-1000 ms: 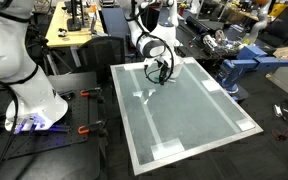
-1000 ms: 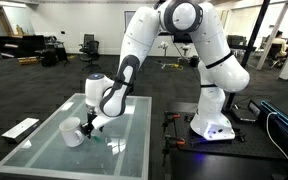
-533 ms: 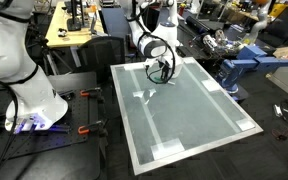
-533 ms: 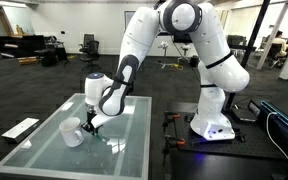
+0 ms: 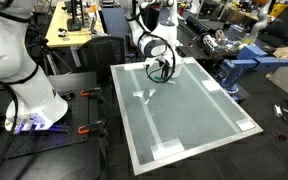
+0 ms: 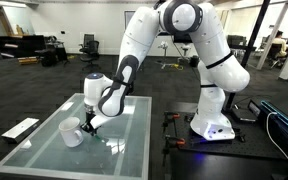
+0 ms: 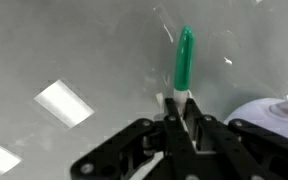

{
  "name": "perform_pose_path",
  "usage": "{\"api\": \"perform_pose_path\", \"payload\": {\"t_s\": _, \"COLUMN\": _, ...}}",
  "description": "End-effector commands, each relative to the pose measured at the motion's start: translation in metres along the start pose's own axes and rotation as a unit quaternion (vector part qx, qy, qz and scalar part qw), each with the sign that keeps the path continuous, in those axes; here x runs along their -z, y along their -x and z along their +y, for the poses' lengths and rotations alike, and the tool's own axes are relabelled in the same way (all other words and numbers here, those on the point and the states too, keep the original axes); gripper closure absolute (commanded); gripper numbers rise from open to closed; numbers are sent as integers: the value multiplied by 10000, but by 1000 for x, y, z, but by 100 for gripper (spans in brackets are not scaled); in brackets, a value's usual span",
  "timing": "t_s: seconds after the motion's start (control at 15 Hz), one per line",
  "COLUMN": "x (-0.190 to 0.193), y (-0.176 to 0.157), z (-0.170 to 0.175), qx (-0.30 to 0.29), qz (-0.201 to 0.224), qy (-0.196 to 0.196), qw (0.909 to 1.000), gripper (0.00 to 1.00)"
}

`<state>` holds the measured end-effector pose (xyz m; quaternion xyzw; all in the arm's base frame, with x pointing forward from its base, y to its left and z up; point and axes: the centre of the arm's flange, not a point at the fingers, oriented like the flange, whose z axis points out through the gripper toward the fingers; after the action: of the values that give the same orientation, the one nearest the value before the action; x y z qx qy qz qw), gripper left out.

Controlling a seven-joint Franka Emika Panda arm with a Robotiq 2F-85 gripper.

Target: Move the white mug to the left, put the green pen inside the mug

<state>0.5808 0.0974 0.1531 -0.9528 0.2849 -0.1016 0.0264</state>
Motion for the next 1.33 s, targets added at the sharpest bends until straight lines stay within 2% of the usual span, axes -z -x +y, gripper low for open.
{"api": "perform_pose_path", "payload": {"t_s": 0.0, "x": 26, "y": 7, "z": 4, "qx": -58, "qz": 83, "qy": -141, "qw": 9998, "gripper": 97}}
{"api": "perform_pose_path", "payload": {"t_s": 0.67, "x": 82, "y": 8, "z": 20, "qx": -391, "qz": 44, "qy": -18, "qw": 9992, "gripper": 97}}
{"api": "perform_pose_path", "payload": {"t_s": 1.0, "x": 117, "y": 7, "z": 28, "qx": -868, "qz": -69, "qy": 155, "qw": 9961, "gripper": 97}}
{"api": "perform_pose_path", "payload": {"t_s": 1.27, "x": 151, "y": 5, "z": 33, "qx": -416, "qz": -145, "qy": 262, "qw": 9987, "gripper": 97}}
